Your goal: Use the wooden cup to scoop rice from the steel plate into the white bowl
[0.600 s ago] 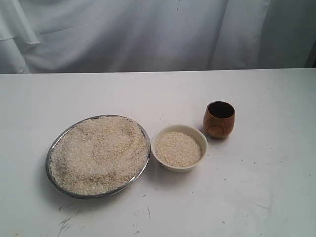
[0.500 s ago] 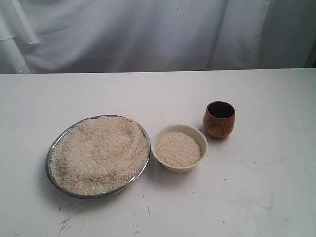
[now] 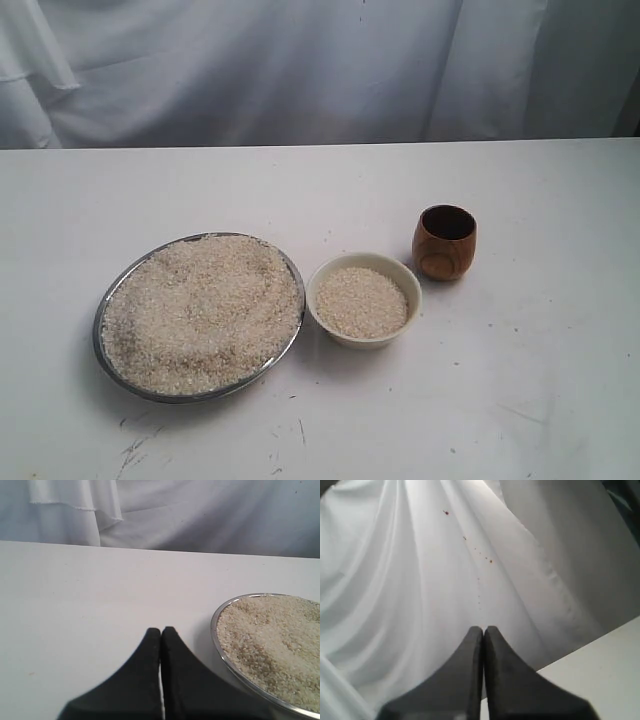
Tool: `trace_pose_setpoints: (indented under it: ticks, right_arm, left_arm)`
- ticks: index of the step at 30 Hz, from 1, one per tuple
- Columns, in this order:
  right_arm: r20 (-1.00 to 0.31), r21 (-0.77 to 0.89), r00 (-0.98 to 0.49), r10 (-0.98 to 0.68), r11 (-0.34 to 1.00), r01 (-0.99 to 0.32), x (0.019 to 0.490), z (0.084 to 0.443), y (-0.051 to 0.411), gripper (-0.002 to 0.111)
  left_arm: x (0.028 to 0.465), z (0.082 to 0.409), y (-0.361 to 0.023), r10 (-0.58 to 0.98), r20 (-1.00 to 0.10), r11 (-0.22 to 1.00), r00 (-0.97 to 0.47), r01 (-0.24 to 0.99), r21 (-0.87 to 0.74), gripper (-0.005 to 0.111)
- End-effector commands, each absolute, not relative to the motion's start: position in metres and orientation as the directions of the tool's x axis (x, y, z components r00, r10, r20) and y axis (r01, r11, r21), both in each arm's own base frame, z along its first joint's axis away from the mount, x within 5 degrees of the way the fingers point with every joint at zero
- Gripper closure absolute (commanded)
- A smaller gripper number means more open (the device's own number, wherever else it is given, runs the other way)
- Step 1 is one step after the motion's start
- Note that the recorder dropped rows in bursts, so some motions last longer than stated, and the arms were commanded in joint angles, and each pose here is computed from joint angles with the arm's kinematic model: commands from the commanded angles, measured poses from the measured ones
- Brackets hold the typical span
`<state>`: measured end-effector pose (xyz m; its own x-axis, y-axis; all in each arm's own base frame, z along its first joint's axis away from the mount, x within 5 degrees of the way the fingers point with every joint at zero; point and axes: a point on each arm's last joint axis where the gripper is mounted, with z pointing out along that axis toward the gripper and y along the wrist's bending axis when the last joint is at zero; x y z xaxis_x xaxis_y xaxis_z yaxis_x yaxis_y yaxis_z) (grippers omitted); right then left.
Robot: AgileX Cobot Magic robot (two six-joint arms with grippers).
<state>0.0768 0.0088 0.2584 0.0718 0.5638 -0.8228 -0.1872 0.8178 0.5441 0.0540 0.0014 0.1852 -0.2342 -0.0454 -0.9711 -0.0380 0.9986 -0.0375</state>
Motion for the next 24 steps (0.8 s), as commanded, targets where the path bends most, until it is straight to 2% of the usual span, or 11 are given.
trace_pose_setpoints:
  ticks: [1,3,6,8,11,14,18,24]
  right_arm:
    - [-0.954,0.246,0.137,0.268,0.956,-0.159,0.116,0.306,0.014,0.108]
    - [-0.986,0.015,0.163,0.045,0.983,-0.182,0.151,0.330,0.025,0.102]
    - [-0.992,0.003,0.122,0.032,0.972,-0.234,0.184,0.332,0.034,0.091]
    - [-0.993,-0.007,0.115,0.033,0.942,-0.335,0.207,0.313,0.047,0.086]
    - [-0.992,-0.034,0.121,0.021,0.900,-0.435,0.217,0.281,0.058,0.086]
    - [-0.995,-0.024,0.100,0.023,0.892,-0.451,0.225,0.245,0.060,0.086]
    - [-1.000,0.025,-0.001,0.027,0.898,-0.440,0.237,0.201,0.061,0.086]
    - [-0.996,0.033,-0.089,-0.022,0.824,-0.565,0.242,0.161,0.074,0.079]
  left_arm:
    - [0.054,0.184,0.001,-0.047,-0.973,0.998,-0.228,-0.040,-0.039,0.107]
    - [0.054,0.184,0.001,-0.047,-0.973,0.998,-0.228,-0.040,-0.039,0.107]
    - [0.054,0.184,0.001,-0.047,-0.973,0.998,-0.228,-0.040,-0.039,0.107]
    - [0.054,0.184,0.001,-0.047,-0.973,0.998,-0.228,-0.040,-0.039,0.107]
    - [0.054,0.184,0.001,-0.047,-0.973,0.998,-0.228,-0.040,-0.039,0.107]
    - [0.054,0.184,0.001,-0.047,-0.973,0.998,-0.228,-0.040,-0.039,0.107]
    - [0.054,0.184,0.001,-0.047,-0.973,0.998,-0.228,-0.040,-0.039,0.107]
    - [0.054,0.184,0.001,-0.047,-0.973,0.998,-0.228,-0.040,-0.039,0.107]
